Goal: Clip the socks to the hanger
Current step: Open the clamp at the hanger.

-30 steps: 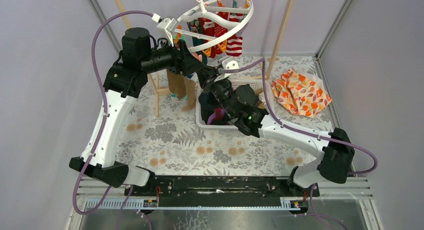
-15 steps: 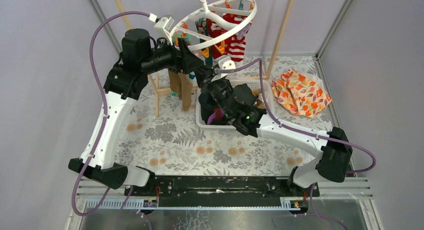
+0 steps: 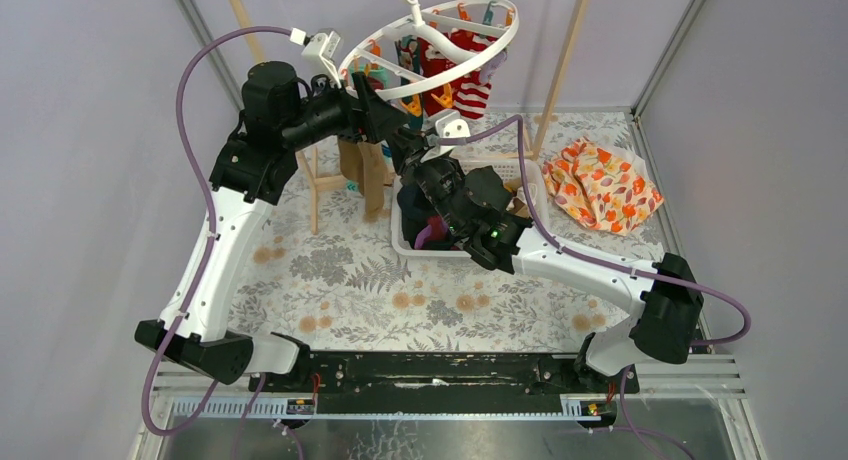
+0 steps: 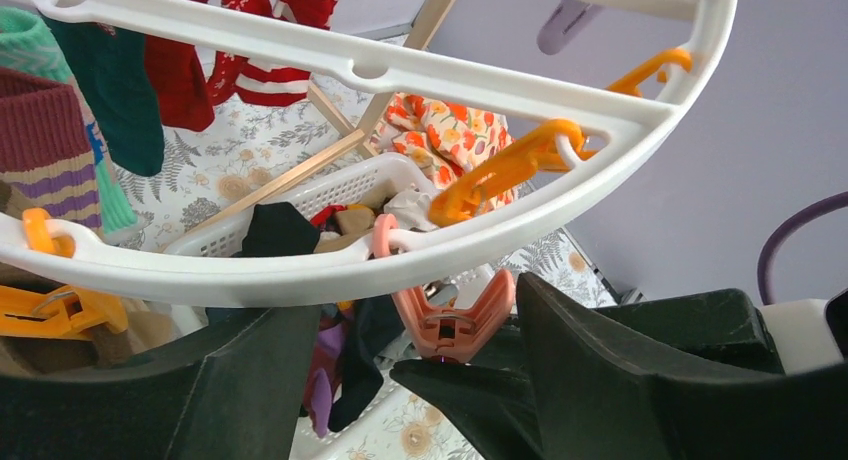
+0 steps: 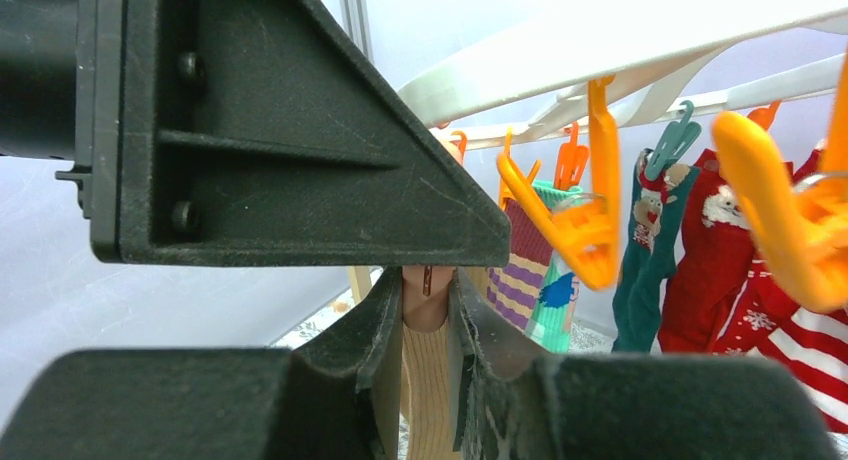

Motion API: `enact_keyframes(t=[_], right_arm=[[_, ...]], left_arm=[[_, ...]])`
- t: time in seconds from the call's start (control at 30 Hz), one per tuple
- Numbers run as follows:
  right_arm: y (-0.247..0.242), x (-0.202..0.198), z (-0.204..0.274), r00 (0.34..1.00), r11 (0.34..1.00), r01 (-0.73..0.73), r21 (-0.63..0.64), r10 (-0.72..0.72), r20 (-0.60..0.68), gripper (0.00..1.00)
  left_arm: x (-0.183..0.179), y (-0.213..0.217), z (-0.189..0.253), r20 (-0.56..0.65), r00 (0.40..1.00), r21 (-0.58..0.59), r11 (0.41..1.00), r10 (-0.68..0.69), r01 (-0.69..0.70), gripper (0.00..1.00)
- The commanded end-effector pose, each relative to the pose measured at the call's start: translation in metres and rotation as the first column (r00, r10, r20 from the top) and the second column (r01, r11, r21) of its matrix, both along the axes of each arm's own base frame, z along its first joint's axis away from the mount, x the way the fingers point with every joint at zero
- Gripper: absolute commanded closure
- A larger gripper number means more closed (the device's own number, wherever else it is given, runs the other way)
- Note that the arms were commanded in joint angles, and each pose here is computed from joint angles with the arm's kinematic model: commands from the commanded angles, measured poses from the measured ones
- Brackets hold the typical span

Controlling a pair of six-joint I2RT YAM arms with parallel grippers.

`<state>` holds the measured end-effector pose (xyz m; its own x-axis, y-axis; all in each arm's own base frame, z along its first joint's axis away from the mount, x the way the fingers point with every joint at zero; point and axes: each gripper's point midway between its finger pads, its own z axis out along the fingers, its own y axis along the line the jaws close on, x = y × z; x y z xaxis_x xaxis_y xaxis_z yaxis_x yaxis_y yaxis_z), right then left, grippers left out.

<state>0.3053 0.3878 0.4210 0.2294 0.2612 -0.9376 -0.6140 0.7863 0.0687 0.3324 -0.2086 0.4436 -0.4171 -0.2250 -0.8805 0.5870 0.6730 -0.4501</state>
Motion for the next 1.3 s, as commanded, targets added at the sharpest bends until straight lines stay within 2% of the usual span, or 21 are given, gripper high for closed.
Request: enact_keyframes(t=[0.0,0.2,0.4,0.63,0.77,0.87,0.9,0.97,1.0,1.07,1.23,1.27], right_arm=[[0.026,-0.034,0.014,0.990,0.991,-0.133,-0.008,0.133,0.035,1.00],[0.027,-0.033,0.011,0.990,0.991,-0.135,-0.007,0.135,0.028,1.00],[0.029,-0.034,0.011,0.990,0.990,-0.142,-0.008,0.142,0.023,1.00],[0.033,-0.032,0.006,0.989,0.989,-0.148,-0.015,0.148,0.008,1.00],[0.033,-0.032,0.005,0.989,0.989,-0.146,-0.016,0.146,0.002,1.00],[0.033,-0.031,0.005,0.990,0.989,-0.144,-0.019,0.144,-0.001,1.00],[0.033,-0.030,0.005,0.990,0.990,-0.139,-0.019,0.139,-0.003,0.97],[0.030,-0.029,0.004,0.992,0.992,-0.127,-0.011,0.127,-0.015,0.80],[0.026,-0.028,0.004,0.993,0.993,-0.114,-0.006,0.114,-0.020,0.75],[0.018,-0.026,0.003,0.996,0.996,-0.086,0.007,0.086,-0.028,0.61],[-0.019,-0.020,-0.012,0.996,1.000,0.012,0.029,-0.010,-0.093,0.06],[-0.029,-0.017,-0.018,0.993,0.999,0.028,0.039,-0.023,-0.118,0.01]], left_arm=[[0.018,0.008,0.054,0.205,0.977,-0.095,0.994,0.066,-0.048,0.22],[0.025,0.017,0.057,0.194,0.976,-0.150,0.986,0.101,-0.072,0.23],[0.028,0.018,0.058,0.183,0.979,-0.223,0.974,0.084,-0.042,0.33],[0.025,0.010,0.059,0.172,0.985,-0.243,0.970,0.031,0.012,0.42],[0.027,0.012,0.060,0.178,0.983,-0.242,0.970,0.043,0.001,0.53],[0.030,0.014,0.055,0.166,0.985,-0.234,0.972,0.054,-0.014,0.71],[0.031,0.016,0.054,0.160,0.985,-0.232,0.972,0.063,-0.025,0.80],[0.032,0.018,0.051,0.152,0.986,-0.228,0.973,0.071,-0.035,0.93],[0.033,0.019,0.049,0.146,0.987,-0.225,0.974,0.073,-0.038,0.98],[0.033,0.021,0.044,0.131,0.989,-0.218,0.975,0.070,-0.040,1.00],[0.032,0.023,0.036,0.094,0.995,-0.209,0.978,0.033,-0.012,1.00],[0.032,0.024,0.034,0.086,0.996,-0.208,0.978,0.028,-0.009,1.00]])
